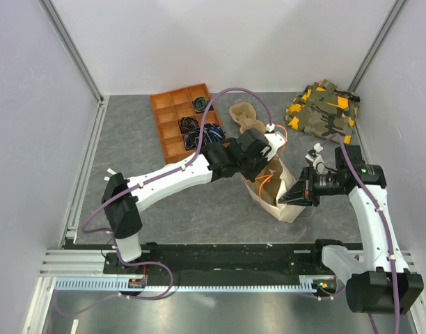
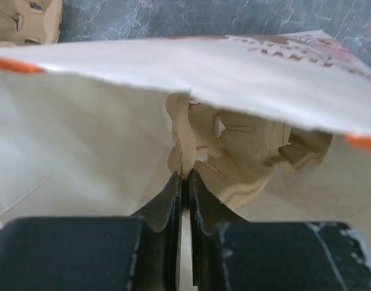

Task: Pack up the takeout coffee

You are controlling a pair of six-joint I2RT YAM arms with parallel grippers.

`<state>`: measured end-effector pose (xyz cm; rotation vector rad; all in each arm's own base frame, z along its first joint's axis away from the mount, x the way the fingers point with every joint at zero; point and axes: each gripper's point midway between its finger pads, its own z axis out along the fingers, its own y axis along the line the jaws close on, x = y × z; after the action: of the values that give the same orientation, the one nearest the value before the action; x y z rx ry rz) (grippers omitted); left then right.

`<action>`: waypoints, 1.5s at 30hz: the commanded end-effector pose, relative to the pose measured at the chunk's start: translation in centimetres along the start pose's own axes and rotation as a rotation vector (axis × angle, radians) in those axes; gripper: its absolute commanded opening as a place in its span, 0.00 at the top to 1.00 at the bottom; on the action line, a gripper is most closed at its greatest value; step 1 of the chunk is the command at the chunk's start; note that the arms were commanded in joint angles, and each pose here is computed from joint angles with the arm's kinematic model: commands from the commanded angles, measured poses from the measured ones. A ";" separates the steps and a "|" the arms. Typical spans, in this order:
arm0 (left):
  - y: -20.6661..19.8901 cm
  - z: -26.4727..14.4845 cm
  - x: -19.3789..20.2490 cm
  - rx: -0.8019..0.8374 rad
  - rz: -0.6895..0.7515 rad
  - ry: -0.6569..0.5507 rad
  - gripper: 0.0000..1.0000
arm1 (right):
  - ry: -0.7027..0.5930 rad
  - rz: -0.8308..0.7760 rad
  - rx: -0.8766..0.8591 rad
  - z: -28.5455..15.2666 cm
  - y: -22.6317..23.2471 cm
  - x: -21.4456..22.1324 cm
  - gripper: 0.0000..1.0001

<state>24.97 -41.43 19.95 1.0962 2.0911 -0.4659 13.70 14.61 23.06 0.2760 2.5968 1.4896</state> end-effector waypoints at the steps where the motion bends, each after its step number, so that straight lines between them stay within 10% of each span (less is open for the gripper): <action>1: 0.0 0.6 -0.3 -0.009 0.030 -0.018 0.89 | -0.017 -0.023 0.044 -0.6 0.4 -0.3 1.00; 16: -0.8 3.4 1.5 0.019 0.006 0.048 0.80 | -0.022 0.050 0.181 -0.3 -2.4 -1.1 1.00; 21: -0.5 2.7 0.4 0.001 0.000 0.029 0.58 | -0.022 0.040 0.184 -0.4 -2.3 -1.3 1.00; 45: 5.5 -13.5 -4.7 -0.076 -0.116 -0.119 0.34 | 0.008 -0.021 0.078 -0.5 -0.4 -0.5 1.00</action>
<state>23.74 -35.94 30.08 1.0151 2.0211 -0.5044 14.50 13.70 22.50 0.2777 2.6813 1.3819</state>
